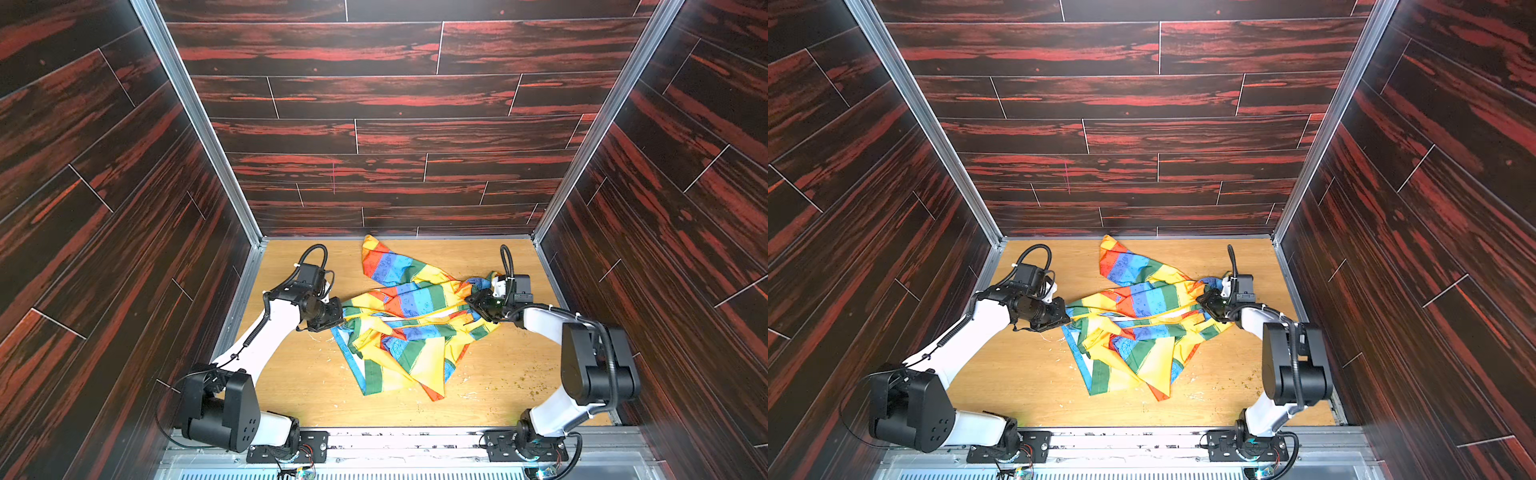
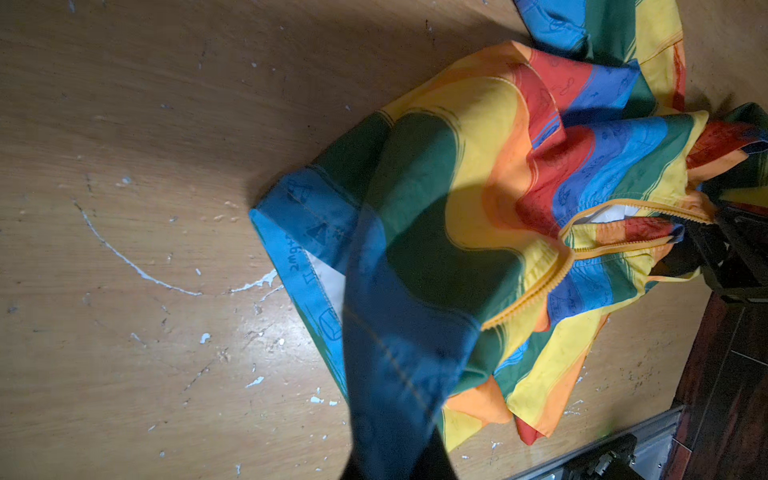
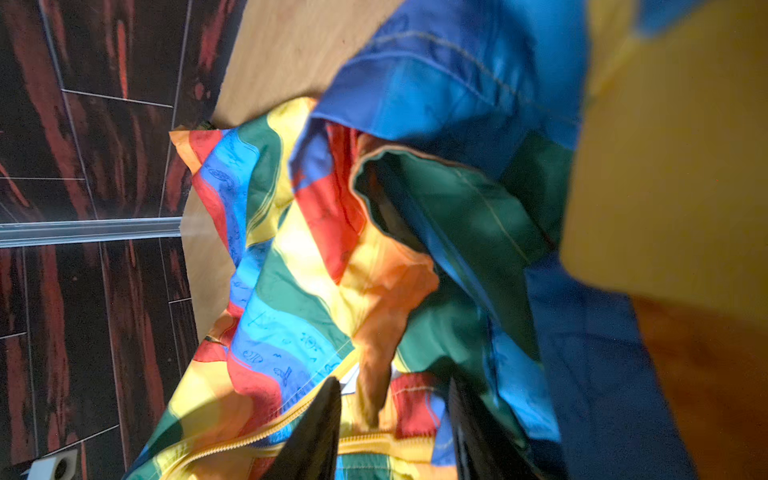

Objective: Zip up the jacket

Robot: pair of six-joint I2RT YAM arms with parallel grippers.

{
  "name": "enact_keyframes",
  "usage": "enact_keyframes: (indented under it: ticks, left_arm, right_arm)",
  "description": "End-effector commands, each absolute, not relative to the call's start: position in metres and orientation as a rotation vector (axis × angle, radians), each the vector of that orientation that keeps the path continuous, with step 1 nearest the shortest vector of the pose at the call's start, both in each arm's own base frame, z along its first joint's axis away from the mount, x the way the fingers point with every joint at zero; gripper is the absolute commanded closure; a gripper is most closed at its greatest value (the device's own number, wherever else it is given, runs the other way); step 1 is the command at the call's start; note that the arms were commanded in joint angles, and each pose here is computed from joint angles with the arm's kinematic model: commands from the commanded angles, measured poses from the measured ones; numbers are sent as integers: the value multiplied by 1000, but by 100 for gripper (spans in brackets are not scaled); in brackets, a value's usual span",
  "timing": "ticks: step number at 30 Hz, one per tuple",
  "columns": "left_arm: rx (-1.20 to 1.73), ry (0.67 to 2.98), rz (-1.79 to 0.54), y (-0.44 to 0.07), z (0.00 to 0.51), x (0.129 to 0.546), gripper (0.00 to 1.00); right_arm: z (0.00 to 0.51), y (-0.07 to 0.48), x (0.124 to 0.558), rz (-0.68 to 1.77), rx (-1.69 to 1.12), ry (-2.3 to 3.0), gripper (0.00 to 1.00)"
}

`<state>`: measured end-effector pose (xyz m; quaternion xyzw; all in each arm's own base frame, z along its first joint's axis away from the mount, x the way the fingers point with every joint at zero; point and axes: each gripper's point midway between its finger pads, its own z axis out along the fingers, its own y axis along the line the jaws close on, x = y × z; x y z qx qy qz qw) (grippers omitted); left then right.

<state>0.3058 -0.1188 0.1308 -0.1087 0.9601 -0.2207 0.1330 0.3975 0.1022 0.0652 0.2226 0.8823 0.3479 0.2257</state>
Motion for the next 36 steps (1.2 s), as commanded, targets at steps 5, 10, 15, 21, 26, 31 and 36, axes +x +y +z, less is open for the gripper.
enact_keyframes:
  ticks: [5,10,15,21,26,31,36]
  left_arm:
    - [-288,2799,-656,-120,129,299,100]
    - [-286,2800,-657,-120,129,298,100]
    - [-272,2811,-640,-117,129,295,100]
    - [-235,2817,-641,-117,135,293,100]
    - [-177,2819,-706,-125,141,293,100]
    - [-131,2825,-836,-139,144,292,100]
    - [-111,2844,-910,-146,142,291,100]
  right_arm:
    - [66,112,422,1031,631,2385,57]
    - [61,111,435,1019,646,2387,79]
    - [80,100,441,958,620,2353,100]
    - [118,70,445,902,555,2284,100]
    - [134,56,452,929,484,2247,100]
    - [117,64,458,1020,458,2267,100]
    - [87,66,461,1054,500,2301,100]
